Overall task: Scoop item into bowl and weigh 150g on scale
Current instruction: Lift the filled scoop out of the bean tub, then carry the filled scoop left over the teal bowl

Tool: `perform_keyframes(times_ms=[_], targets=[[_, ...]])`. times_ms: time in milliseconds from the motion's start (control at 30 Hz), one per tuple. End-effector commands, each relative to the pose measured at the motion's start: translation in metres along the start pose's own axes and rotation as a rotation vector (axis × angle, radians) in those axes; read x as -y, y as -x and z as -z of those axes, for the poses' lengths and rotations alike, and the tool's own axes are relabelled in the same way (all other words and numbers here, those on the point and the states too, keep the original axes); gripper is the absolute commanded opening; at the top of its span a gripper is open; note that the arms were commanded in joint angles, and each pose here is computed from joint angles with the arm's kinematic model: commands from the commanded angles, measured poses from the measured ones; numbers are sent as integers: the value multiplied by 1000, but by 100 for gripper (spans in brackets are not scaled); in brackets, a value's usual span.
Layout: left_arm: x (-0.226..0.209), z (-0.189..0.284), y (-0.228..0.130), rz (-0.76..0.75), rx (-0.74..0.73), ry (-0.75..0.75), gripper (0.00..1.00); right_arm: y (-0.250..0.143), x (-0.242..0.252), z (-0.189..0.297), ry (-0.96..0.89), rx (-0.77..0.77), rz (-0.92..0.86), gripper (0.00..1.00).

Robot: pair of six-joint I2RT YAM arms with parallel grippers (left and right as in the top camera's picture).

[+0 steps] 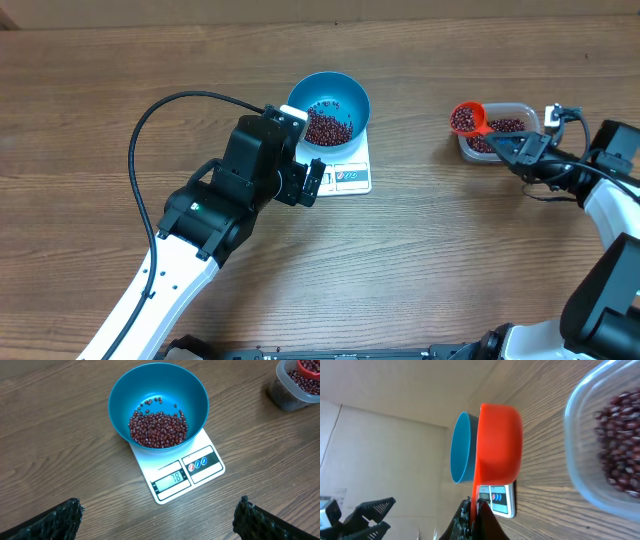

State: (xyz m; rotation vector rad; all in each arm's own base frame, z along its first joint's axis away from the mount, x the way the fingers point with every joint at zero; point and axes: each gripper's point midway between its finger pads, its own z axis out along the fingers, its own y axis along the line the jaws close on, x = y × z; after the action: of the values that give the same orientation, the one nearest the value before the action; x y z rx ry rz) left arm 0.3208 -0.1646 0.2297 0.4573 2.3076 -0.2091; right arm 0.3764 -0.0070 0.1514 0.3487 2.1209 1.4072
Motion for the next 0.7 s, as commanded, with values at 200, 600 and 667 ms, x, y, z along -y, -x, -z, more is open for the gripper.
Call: perform_keyframes(times_ms=[200, 600, 667], targets=[[-3, 4, 10, 0, 24, 10, 100, -13, -31, -39, 81, -93, 28, 4], [-3, 4, 10, 0, 24, 11, 100, -24, -66, -94, 88, -130, 74, 4], [-3, 4, 10, 0, 24, 10, 100, -25, -74, -103, 99, -130, 82, 4]])
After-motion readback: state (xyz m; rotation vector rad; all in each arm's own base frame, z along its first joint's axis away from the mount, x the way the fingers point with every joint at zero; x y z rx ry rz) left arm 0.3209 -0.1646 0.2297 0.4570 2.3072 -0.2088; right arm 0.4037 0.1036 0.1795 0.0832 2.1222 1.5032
